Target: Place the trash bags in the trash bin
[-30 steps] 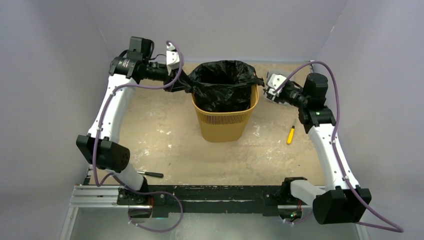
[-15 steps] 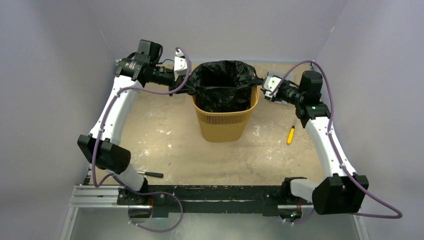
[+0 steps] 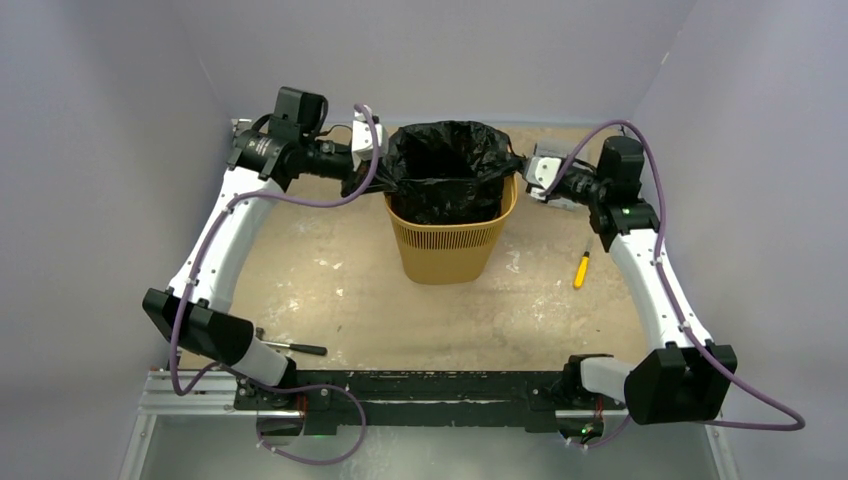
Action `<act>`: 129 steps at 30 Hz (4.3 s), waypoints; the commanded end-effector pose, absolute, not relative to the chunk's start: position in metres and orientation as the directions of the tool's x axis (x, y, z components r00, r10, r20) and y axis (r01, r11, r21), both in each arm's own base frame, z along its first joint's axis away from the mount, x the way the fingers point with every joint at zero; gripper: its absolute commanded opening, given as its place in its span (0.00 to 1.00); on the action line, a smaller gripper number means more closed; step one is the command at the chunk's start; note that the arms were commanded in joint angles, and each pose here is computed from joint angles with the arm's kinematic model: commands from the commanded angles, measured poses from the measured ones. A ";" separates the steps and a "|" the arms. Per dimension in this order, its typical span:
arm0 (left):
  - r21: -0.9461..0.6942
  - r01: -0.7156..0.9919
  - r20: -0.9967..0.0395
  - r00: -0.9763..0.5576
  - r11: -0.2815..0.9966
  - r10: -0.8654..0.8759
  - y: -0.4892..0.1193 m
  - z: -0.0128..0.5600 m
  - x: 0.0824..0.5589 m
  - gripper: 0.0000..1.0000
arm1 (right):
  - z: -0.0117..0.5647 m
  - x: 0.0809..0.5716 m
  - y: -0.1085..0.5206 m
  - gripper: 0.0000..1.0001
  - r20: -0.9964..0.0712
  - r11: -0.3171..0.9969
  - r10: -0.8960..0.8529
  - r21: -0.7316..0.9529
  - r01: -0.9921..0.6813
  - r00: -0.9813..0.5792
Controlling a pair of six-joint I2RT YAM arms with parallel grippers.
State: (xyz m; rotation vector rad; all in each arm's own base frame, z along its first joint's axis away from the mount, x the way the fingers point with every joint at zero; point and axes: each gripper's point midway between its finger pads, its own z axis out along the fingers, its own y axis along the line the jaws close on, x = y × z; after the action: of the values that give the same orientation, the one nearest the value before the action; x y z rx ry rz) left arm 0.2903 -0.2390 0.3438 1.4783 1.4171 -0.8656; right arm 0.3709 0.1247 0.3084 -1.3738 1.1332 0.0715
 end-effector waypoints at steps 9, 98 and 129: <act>0.186 0.978 -0.926 0.141 0.096 0.350 -0.237 0.355 0.286 0.00 | 0.323 0.362 0.127 0.00 -0.580 0.271 -0.584 -0.798 -0.538 0.568; -0.467 0.576 -0.884 -0.302 0.671 -0.356 -0.200 0.385 0.324 0.33 | 0.284 0.219 0.139 0.00 -0.684 0.295 -0.472 -0.716 -0.632 0.556; -0.607 0.441 -0.778 -0.497 0.661 -0.383 -0.210 0.351 0.342 0.25 | 0.285 0.218 0.138 0.00 -0.679 0.292 -0.475 -0.722 -0.627 0.560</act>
State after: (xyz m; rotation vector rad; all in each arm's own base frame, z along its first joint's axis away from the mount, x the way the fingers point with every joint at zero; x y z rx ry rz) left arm 0.3421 -0.2056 0.3303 0.0471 1.9229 -0.9377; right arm 0.2205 0.1353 0.2709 -1.3462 1.1059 0.1346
